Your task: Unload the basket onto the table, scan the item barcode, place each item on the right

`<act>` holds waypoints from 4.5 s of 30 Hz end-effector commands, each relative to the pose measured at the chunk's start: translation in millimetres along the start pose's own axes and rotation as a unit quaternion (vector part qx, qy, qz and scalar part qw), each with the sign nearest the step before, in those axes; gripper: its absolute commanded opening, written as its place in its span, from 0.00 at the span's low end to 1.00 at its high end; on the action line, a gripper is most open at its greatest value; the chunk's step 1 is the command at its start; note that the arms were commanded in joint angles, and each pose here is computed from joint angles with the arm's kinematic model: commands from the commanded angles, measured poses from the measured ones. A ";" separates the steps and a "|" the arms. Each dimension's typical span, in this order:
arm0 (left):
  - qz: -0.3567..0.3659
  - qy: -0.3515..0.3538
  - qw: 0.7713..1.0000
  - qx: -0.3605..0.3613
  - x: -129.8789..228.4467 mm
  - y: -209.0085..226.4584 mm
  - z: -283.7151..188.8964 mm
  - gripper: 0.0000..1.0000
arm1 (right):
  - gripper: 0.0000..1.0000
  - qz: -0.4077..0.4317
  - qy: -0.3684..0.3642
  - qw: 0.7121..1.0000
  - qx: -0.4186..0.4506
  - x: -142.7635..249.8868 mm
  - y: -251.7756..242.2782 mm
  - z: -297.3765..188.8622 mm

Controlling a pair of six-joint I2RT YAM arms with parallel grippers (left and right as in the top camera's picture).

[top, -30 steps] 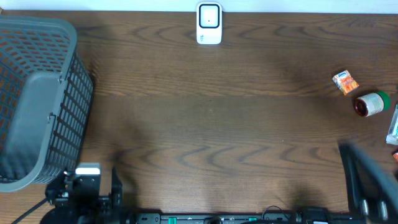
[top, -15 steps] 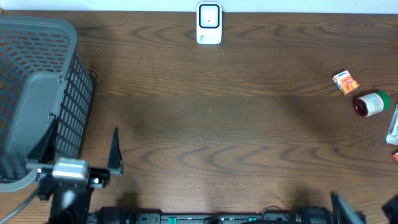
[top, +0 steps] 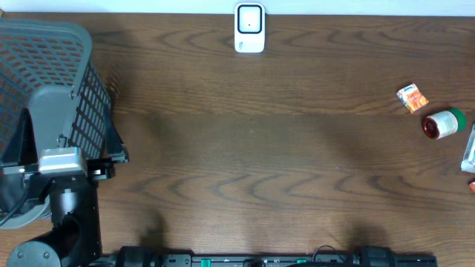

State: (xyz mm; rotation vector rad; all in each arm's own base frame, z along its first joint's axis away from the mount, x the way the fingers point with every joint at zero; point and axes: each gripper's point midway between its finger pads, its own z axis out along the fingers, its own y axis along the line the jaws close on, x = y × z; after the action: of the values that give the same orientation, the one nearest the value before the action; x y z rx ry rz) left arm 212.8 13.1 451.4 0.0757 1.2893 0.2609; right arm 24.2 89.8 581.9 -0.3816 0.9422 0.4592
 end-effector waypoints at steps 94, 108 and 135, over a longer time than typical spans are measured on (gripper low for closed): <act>0.009 -0.117 0.993 -0.002 -23.6 7.9 -102.7 0.99 | 0.99 0.209 0.081 0.867 0.445 388.4 -201.5 -135.3; -0.038 -0.079 0.996 0.014 1.0 0.4 -93.2 0.99 | 0.99 0.187 0.203 0.819 0.502 439.3 -203.7 -174.3; -0.158 0.078 0.984 -0.027 231.2 -39.0 -38.6 0.99 | 0.99 0.194 0.211 0.825 0.486 443.4 -197.2 -168.0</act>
State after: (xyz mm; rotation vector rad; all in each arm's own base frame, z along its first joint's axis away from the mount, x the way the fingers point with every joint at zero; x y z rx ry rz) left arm 238.4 19.8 227.4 -0.1417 1.4166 0.0291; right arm 238.9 -68.2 145.0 0.6984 1.5533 0.2169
